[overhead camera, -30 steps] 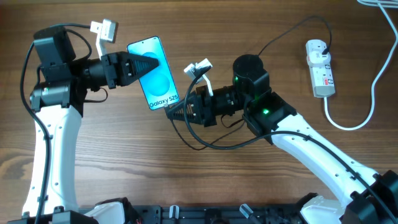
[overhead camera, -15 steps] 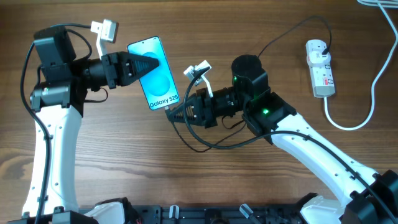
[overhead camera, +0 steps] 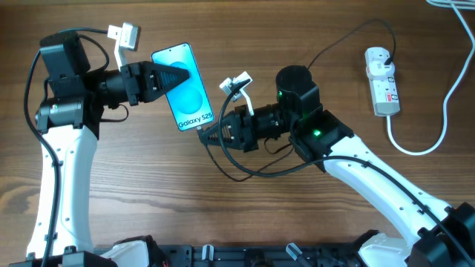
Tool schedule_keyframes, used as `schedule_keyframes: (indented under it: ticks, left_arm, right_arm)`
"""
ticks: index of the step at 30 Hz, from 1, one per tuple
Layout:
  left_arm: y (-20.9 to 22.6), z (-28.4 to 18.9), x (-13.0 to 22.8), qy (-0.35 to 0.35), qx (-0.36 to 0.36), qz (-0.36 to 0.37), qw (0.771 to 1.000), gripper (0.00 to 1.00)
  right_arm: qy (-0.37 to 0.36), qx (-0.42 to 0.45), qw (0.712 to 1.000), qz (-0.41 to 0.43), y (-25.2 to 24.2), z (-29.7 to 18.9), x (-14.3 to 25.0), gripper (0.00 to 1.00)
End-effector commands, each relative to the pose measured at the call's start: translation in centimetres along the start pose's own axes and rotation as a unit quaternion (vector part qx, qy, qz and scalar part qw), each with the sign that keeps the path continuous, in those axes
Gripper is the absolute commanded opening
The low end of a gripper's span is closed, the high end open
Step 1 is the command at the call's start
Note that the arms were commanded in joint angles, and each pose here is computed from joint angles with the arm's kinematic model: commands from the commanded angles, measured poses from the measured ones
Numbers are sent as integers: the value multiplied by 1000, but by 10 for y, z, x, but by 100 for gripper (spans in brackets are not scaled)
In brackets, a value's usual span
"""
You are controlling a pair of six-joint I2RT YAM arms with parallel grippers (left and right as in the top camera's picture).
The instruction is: Plug charger to phone and switch on socket
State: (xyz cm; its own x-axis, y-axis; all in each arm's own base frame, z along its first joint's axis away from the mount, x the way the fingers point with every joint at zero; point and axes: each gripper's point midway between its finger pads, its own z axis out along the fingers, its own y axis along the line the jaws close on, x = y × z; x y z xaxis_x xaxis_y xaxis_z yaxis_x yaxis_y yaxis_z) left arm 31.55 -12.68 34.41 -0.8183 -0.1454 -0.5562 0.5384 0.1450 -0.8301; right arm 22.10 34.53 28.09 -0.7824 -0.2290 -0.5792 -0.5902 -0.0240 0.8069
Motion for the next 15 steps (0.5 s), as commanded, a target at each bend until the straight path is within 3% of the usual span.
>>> schedule_keyframes:
  ticks: [1,15]
  left_arm:
    - [-16,-1,0,5,17,17,1000,4]
    - [-16,-1,0,6,17,17,1000,4]
  right_arm:
    - [-5,-4,1000,-12,0,1,-5,4]
    - [-3,3,1000,11,-3,1,-3,4]
